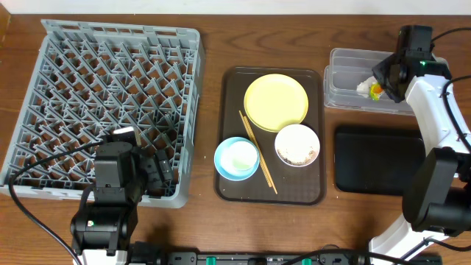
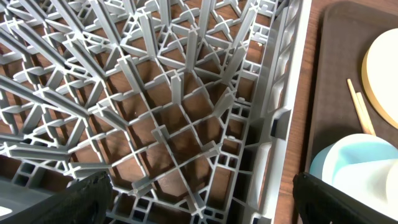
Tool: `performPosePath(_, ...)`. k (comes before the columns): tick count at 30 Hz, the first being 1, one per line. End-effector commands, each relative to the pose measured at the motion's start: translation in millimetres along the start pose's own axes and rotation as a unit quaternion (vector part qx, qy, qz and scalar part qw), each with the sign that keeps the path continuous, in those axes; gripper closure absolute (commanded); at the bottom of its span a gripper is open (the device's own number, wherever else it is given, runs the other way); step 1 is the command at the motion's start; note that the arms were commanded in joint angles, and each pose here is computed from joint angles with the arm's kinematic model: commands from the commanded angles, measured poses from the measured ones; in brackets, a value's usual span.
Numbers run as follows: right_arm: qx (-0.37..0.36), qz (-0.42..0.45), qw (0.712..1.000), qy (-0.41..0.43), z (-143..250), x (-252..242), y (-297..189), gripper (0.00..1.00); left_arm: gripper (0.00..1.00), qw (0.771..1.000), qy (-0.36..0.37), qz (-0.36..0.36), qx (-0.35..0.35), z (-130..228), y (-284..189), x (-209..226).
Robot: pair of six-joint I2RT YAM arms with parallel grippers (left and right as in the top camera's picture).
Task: Sort waste into correct bins and load items into the dishwasher
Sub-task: 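Move the right gripper to the white rice bowl and grasp its rim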
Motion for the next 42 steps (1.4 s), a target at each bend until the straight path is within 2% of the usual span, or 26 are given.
performPosePath(1,-0.001,-0.005,1.000,-0.024,-2,0,3,0.32,0.05,1.000,-0.006,-0.001,-0.011,-7,-5,0)
performPosePath(2,0.005,-0.015,0.999,-0.047,0,3,2,0.26,0.05,1.000,-0.006,-0.001,-0.011,-7,-5,0)
performPosePath(6,0.015,-0.048,0.991,-0.123,1,13,-10,0.12,0.05,1.000,-0.006,-0.001,-0.011,-7,-5,0)
performPosePath(10,0.019,-0.080,0.981,-0.175,1,19,-34,0.06,0.05,1.000,-0.006,-0.001,-0.011,-7,-5,0)
performPosePath(12,0.052,-0.123,0.963,-0.235,12,24,-57,0.04,0.05,1.000,-0.006,-0.001,-0.011,-7,-5,0)
performPosePath(16,0.101,-0.178,0.933,-0.296,35,26,-93,0.07,0.05,1.000,-0.006,-0.001,-0.011,-7,-5,0)
performPosePath(21,0.145,-0.168,0.910,-0.350,71,16,-122,0.09,0.05,1.000,-0.006,-0.001,-0.011,-7,-5,0)
performPosePath(24,0.177,-0.164,0.878,-0.414,106,13,-132,0.14,0.05,1.000,-0.006,-0.001,-0.011,-7,-5,0)
performPosePath(28,0.221,-0.155,0.845,-0.462,150,7,-143,0.16,0.05,1.000,-0.006,-0.001,-0.011,-7,-5,0)
performPosePath(33,0.233,-0.135,0.809,-0.523,201,-4,-143,0.18,0.05,1.000,-0.006,-0.001,-0.011,-7,-5,0)
performPosePath(38,0.217,-0.107,0.795,-0.556,241,-20,-133,0.21,0.05,1.000,-0.006,-0.001,-0.010,-7,-5,0)
performPosePath(42,0.210,-0.112,0.785,-0.572,269,-32,-121,0.28,0.05,1.000,-0.006,-0.001,-0.009,-6,-5,0)
Point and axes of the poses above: each gripper's point midway between its finger pads, its own y axis out along the fingers, its own x axis along the line the jaws close on, z = x × y, the point moved 4 cm from there along -y, back along the fingers, and after that the axes turned 10 degrees about y, right-handed, at the moved point
